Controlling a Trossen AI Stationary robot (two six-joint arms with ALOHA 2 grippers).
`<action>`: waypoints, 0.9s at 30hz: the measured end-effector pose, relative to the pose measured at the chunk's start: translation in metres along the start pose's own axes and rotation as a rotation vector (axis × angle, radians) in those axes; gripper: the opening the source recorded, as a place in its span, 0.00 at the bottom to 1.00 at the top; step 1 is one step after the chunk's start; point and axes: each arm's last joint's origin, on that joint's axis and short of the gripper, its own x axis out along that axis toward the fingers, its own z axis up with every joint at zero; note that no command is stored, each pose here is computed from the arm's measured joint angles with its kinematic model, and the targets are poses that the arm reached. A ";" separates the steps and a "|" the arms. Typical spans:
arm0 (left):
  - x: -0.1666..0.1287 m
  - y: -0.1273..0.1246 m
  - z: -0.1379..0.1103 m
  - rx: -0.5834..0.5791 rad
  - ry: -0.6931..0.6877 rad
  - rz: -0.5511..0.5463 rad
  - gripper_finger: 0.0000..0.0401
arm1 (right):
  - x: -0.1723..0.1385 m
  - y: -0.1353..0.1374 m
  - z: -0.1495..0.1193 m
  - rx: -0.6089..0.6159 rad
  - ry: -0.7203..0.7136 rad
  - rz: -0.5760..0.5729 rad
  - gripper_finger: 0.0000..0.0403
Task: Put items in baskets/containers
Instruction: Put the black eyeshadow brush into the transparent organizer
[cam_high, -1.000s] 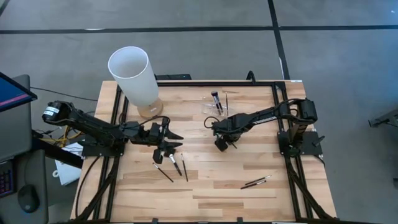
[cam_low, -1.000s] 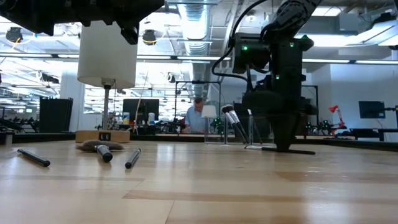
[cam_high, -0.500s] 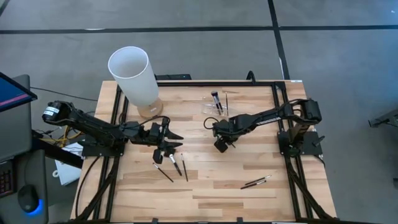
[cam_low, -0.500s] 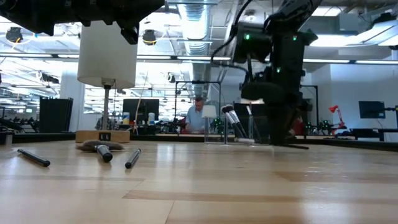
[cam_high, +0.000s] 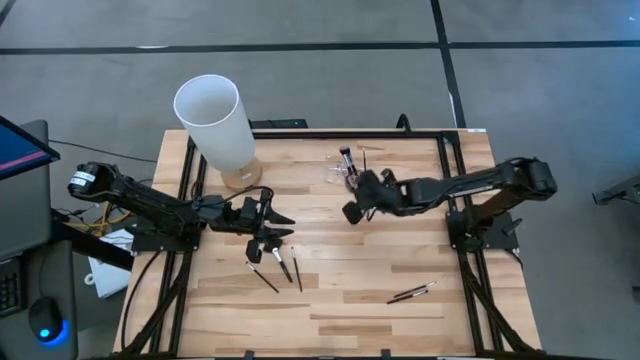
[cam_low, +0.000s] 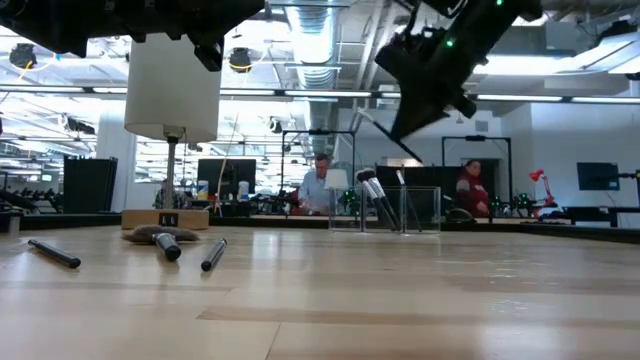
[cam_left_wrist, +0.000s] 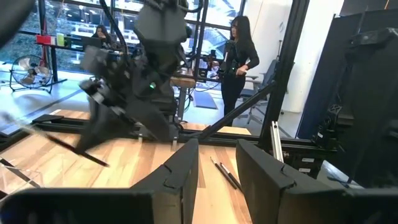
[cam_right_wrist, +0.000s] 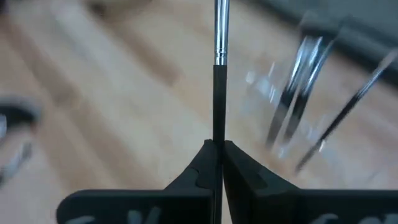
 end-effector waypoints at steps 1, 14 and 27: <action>0.000 0.000 0.000 0.000 0.000 0.000 0.26 | 0.000 -0.005 0.000 0.004 -0.043 -0.016 0.01; 0.000 0.000 0.000 -0.011 0.000 0.000 0.26 | 0.031 -0.073 -0.027 0.161 -0.384 -0.132 0.02; 0.000 0.000 0.000 -0.008 0.000 0.000 0.26 | 0.061 -0.088 -0.051 0.178 -0.329 -0.179 0.02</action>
